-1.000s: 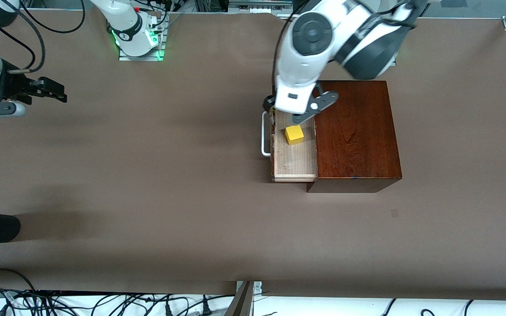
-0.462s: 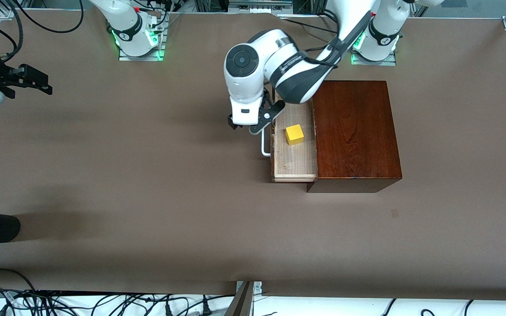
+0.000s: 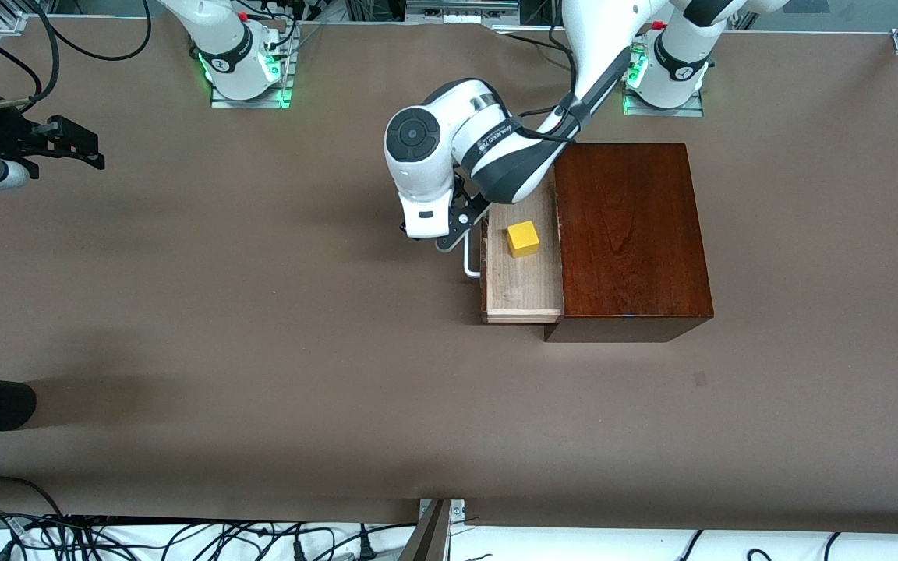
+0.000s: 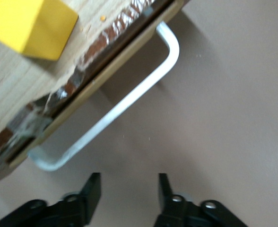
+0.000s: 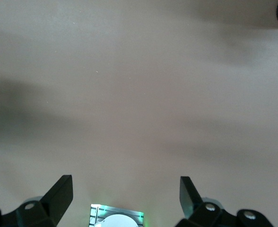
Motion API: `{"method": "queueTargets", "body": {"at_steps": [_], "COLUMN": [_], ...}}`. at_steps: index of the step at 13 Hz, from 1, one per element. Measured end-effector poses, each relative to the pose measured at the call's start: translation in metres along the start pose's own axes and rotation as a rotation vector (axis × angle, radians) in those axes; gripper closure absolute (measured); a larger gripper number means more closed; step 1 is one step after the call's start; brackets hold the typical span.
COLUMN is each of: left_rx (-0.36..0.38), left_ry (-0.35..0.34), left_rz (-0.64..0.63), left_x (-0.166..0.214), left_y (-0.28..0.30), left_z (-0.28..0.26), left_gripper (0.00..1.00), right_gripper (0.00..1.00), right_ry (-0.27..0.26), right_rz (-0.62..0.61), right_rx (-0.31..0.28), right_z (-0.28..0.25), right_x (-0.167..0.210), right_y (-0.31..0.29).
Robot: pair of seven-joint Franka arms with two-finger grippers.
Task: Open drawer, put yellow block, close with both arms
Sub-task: 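Push the drawer shut into the box with the left gripper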
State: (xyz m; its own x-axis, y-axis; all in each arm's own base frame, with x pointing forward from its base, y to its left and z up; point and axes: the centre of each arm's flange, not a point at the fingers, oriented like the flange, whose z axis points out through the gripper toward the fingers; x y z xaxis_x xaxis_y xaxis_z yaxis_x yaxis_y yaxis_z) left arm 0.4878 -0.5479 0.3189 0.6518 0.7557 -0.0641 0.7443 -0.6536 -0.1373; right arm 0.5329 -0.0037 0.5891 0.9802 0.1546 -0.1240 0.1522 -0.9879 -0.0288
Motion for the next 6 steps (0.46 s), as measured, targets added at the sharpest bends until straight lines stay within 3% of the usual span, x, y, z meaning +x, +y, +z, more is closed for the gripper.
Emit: {"method": "queueTargets", "body": {"at_steps": [4, 5, 6], "left_rx": [0.024, 0.025, 0.025], "left_ry": [0.033, 0.04, 0.047], "left_rz": [-0.005, -0.012, -0.022], "left_x": [0.006, 0.011, 0.018], "left_y": [0.003, 0.003, 0.004], "left_z": [0.021, 0.022, 0.022], "left_gripper": [0.91, 0.99, 0.99], "right_gripper": [0.0, 0.0, 0.0], "right_ry": [0.052, 0.06, 0.072], "right_rz": [0.008, 0.008, 0.005], "right_rx": [-0.01, -0.012, -0.014], "right_z": [-0.009, -0.011, -0.013], "right_x": [0.005, 0.005, 0.006], "right_y": [0.0, 0.0, -0.001]}}
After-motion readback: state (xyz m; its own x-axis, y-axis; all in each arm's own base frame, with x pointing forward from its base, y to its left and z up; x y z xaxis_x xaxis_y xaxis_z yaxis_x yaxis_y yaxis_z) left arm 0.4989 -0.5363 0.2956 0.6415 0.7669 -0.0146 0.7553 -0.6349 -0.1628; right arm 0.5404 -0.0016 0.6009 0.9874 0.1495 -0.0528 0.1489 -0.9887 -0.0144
